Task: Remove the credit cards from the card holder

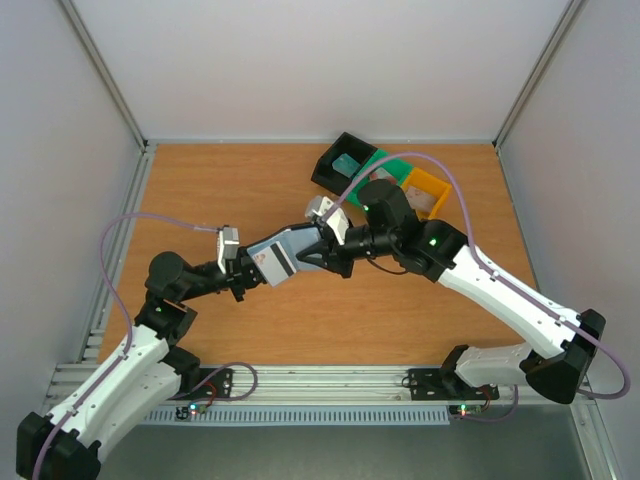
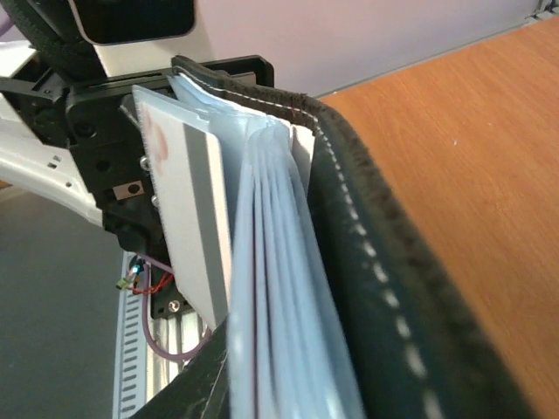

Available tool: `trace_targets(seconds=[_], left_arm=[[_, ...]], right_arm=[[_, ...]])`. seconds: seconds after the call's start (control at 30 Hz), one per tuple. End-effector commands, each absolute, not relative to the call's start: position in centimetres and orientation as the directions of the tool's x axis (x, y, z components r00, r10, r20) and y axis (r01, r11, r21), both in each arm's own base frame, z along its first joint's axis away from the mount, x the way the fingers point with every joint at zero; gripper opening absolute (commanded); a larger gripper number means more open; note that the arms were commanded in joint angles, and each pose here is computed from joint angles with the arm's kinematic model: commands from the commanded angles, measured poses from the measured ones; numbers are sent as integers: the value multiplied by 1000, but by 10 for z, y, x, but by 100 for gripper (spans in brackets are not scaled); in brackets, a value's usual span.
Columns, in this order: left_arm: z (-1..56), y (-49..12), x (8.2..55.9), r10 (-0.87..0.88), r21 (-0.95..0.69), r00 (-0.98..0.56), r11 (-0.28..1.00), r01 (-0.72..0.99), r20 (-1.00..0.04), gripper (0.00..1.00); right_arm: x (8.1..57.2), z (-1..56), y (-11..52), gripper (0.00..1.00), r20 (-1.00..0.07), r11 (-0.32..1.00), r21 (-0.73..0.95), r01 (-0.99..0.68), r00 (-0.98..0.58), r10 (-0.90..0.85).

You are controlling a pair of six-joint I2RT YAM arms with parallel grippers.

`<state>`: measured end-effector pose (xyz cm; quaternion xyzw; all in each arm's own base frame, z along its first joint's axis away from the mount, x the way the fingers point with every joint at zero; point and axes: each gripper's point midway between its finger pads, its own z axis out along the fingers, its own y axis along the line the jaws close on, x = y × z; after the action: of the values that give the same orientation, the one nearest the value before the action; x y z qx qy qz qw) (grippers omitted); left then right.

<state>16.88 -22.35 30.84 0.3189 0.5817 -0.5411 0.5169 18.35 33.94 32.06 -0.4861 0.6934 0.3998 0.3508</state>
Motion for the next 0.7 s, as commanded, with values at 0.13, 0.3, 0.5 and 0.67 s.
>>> trace_targets(seconds=[0.13,0.3,0.5,0.67], left_arm=[[316,-220,175,-202,-276,-227,264,924,-953,0],[224,-177,228,264,-53,-316,687,725,-911,0],[190,-129,240,735,368,-281,585,723,-617,0],[198,-134,243,785,437,-223,529,727,-578,0]], right_arm=[[195,321,321,43,-868,298,158,-941,-276,-413],[201,309,323,59,-856,325,173,-930,-305,-417],[218,294,315,66,-853,420,150,-895,-332,-402],[211,297,313,69,-865,392,162,-906,-321,-385]])
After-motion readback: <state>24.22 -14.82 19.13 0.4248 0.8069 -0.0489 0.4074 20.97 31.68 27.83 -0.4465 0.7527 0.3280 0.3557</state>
